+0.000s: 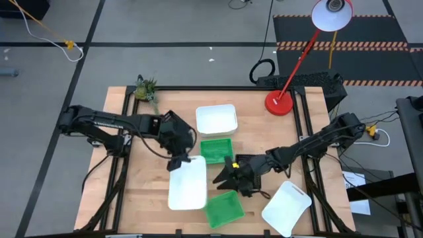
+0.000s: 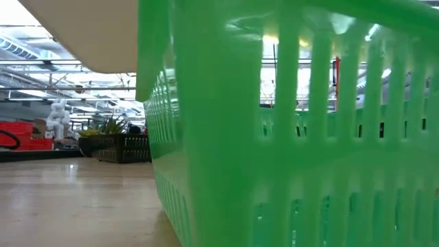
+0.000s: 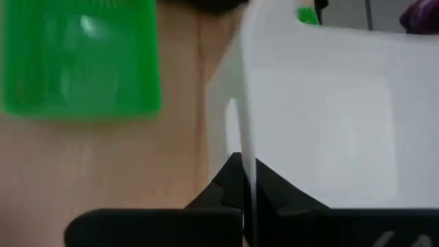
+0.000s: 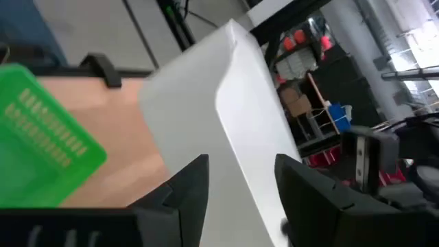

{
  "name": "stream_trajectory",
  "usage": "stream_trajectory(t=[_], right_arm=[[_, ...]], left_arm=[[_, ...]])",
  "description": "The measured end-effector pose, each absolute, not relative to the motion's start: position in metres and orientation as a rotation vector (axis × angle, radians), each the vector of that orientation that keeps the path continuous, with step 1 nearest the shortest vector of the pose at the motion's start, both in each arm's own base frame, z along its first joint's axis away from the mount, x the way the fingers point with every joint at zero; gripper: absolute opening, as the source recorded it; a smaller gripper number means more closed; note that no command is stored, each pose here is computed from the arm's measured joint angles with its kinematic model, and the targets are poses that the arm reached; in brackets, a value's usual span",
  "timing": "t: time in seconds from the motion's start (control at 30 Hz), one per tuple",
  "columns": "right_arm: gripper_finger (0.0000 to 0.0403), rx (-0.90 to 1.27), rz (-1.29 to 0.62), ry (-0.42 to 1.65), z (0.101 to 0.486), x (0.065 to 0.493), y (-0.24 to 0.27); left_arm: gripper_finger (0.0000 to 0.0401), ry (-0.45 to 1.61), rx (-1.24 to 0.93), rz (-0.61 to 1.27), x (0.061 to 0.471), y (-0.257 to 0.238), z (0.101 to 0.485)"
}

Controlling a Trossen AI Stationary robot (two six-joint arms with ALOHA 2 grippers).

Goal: Stack baskets by color
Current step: Stack the bottom left white bin on the top white bin

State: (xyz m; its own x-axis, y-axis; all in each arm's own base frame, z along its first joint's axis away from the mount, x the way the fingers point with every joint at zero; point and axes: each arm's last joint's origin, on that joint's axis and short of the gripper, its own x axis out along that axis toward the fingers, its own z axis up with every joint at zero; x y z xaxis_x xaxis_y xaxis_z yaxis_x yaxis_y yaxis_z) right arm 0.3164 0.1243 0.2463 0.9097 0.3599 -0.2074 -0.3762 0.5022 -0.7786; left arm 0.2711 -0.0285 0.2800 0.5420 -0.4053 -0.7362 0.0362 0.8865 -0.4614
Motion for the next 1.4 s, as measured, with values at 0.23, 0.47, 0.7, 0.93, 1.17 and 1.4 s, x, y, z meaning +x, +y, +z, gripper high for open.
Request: stream_trajectory(t=[0.23,0.47,0.7,0.93,1.17,1.4], right_arm=[[0.0138,-0.998,0.411,-0.054,0.229,0.333,0.128],[0.0144,-0.976,0.510,0.096,0.220,0.357,0.134],[0.0153,-0.997,0.553,0.123,0.219,0.372,0.143],[0.0138,-1.075,0.590,0.166,0.210,0.374,0.142],[0.0103,-1.116,0.598,0.163,0.209,0.375,0.141],[0.0060,-1.121,0.602,0.180,0.208,0.375,0.138]], left_arm=[[0.0000,1.062,-0.533,-0.221,0.279,-0.037,0.266],[0.0000,1.154,-0.587,-0.251,0.283,-0.039,0.252],[0.0000,1.147,-0.578,-0.274,0.284,-0.040,0.252],[0.0000,1.133,-0.574,-0.289,0.285,-0.040,0.253],[0.0000,1.085,-0.574,-0.301,0.289,-0.040,0.256],[0.0001,1.065,-0.654,-0.255,0.292,-0.040,0.258]])
